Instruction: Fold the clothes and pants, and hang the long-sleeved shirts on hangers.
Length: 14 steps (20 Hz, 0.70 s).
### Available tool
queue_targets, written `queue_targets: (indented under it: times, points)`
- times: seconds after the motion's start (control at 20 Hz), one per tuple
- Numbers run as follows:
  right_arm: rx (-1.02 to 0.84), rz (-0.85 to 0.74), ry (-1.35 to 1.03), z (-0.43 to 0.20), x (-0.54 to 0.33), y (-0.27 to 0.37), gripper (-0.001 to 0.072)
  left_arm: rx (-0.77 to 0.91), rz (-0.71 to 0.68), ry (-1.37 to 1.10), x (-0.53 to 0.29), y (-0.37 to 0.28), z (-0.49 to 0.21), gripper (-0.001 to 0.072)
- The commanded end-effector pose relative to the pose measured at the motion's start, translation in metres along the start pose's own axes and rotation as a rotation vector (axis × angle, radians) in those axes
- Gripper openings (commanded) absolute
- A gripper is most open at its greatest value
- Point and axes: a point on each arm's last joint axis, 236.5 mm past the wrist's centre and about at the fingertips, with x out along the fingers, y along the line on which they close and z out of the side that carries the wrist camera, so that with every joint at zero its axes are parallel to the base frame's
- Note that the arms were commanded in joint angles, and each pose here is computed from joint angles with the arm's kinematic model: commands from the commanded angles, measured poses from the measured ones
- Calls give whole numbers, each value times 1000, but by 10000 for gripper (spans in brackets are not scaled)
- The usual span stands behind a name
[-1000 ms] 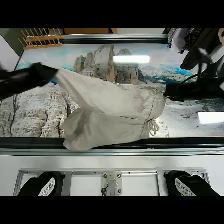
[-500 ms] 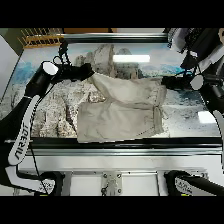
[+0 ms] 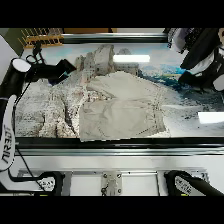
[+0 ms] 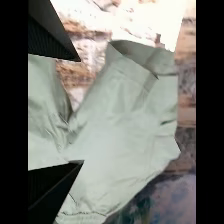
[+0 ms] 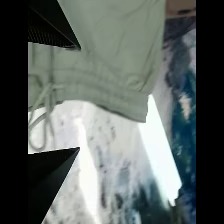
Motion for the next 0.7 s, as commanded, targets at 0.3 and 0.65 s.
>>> queue_targets:
  times: [0.3, 0.65]
  points:
    - [415, 61, 543, -242, 10, -69, 649, -152, 171, 235, -35, 91, -200, 673]
    - [483, 176, 442, -241, 53, -38, 646, -163, 180, 231, -43, 99, -233, 673]
